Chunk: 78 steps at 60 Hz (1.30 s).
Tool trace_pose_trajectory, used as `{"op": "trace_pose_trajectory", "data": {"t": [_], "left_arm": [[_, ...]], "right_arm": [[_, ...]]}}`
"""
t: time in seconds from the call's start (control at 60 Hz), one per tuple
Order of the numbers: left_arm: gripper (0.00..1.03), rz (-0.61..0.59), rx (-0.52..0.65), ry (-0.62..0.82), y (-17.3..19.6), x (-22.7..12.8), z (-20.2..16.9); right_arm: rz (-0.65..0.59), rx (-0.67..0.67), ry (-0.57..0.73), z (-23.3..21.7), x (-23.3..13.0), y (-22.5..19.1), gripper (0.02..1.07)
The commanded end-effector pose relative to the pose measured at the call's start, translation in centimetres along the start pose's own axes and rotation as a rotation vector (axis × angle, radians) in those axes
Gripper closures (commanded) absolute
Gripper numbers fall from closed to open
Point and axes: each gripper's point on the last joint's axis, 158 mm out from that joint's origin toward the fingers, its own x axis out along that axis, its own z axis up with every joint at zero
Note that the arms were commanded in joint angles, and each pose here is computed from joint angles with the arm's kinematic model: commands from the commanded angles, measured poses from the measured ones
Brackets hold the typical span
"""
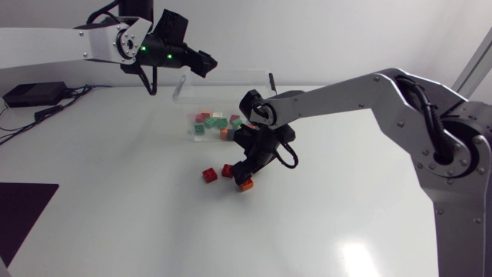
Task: Place the duplo bricks in the container
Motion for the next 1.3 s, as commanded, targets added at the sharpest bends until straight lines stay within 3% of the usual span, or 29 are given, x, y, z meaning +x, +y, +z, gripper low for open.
{"op": "trace_pose_trajectory", "data": {"t": [0.0, 0.05, 0.3, 0.517, 0.833, 1.283], "left_arm": [[0.05, 0.008, 0.019, -0.022, -0.1, -2.4, 0.7], [0.05, 0.005, 0.030, -0.018, -0.5, -3.1, 0.5], [0.06, -0.031, 0.068, 0.094, -2.8, -6.2, -3.2], [0.06, -0.129, 0.132, 0.260, -6.2, -6.8, -9.2], [0.06, -0.232, 0.196, 0.489, -9.9, -6.0, -18.2], [0.10, -0.281, 0.218, 0.673, -12.0, -4.2, -24.9]], "right_arm": [[0.008, 0.021, 0.061, -1.2, 1.5, 0.5, 0.19], [0.008, 0.020, 0.069, -1.4, 1.7, 0.6, 0.21], [0.002, 0.015, 0.102, -2.2, 1.6, 0.9, 0.62], [-0.001, 0.001, 0.078, -1.9, -0.6, 1.5, 0.66], [-0.034, -0.004, -0.054, 0.4, -7.0, 1.6, 0.66], [-0.087, -0.007, -0.254, 4.1, -14.8, 1.0, 0.66]]}}
